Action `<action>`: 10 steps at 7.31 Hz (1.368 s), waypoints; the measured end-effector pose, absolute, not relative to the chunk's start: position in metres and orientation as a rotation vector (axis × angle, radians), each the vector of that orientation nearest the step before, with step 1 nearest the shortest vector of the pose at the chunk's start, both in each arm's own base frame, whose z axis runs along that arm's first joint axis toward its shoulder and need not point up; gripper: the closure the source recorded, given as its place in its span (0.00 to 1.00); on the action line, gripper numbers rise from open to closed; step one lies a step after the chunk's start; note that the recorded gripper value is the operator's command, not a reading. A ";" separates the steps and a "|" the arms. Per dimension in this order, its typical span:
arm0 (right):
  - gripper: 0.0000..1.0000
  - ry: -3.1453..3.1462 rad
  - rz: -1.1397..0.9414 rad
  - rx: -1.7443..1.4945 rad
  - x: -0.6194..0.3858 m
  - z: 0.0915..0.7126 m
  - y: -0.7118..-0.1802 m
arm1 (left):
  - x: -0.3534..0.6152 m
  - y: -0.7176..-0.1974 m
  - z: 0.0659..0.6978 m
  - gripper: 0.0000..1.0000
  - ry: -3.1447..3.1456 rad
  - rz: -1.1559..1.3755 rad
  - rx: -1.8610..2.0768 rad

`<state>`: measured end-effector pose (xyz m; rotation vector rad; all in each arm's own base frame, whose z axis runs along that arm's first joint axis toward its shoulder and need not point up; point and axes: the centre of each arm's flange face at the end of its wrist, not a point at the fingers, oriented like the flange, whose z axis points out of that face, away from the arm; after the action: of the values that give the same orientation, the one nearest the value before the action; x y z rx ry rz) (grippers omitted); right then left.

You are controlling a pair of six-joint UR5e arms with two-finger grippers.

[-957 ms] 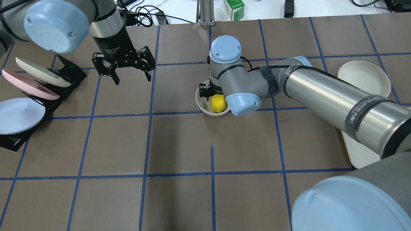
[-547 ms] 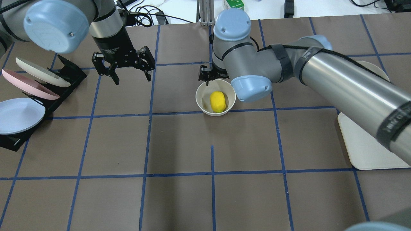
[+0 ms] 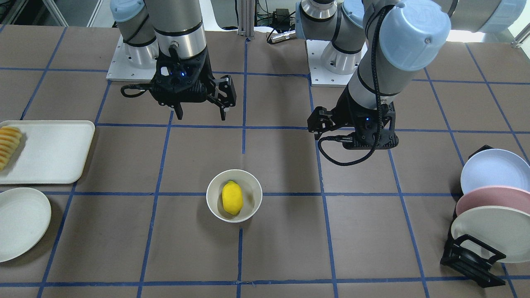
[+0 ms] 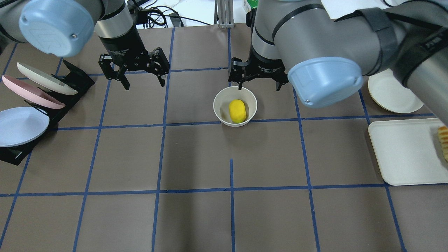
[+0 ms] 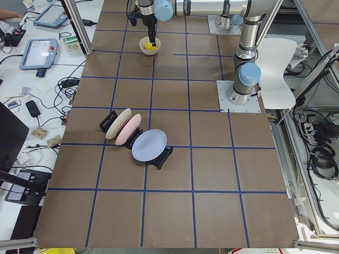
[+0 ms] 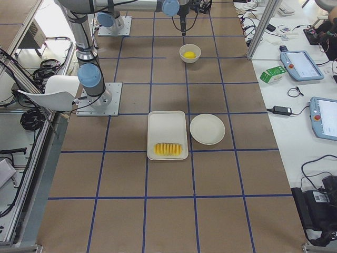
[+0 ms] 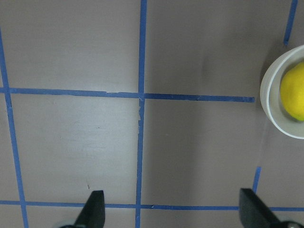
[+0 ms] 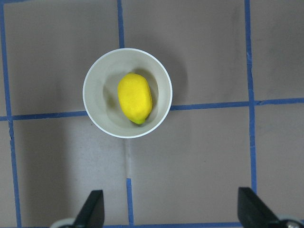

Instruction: Place bowl and put lemon in it

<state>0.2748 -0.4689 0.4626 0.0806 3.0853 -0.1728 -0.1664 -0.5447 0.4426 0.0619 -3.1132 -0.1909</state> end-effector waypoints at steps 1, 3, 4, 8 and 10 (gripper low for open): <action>0.00 3.094 -0.153 0.096 0.266 0.467 -0.466 | -0.166 -0.537 0.451 0.00 -3.113 -0.162 0.059; 0.00 3.101 -0.150 0.142 0.229 0.478 -0.480 | -0.152 -0.531 0.465 0.00 -3.115 -0.099 0.026; 0.00 3.112 -0.140 0.124 0.201 0.487 -0.489 | -0.139 -0.534 0.468 0.00 -3.115 -0.076 0.020; 0.00 3.121 -0.120 0.068 0.148 0.505 -0.497 | -0.112 -0.535 0.477 0.00 -3.134 -0.041 0.059; 0.00 3.119 -0.115 0.068 0.147 0.504 -0.495 | -0.109 -0.529 0.482 0.00 -3.159 -0.035 0.061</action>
<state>0.1473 -0.4954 0.5040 0.0681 3.1188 -0.1153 -0.1091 -0.5292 0.4825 0.0607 -3.1585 -0.0353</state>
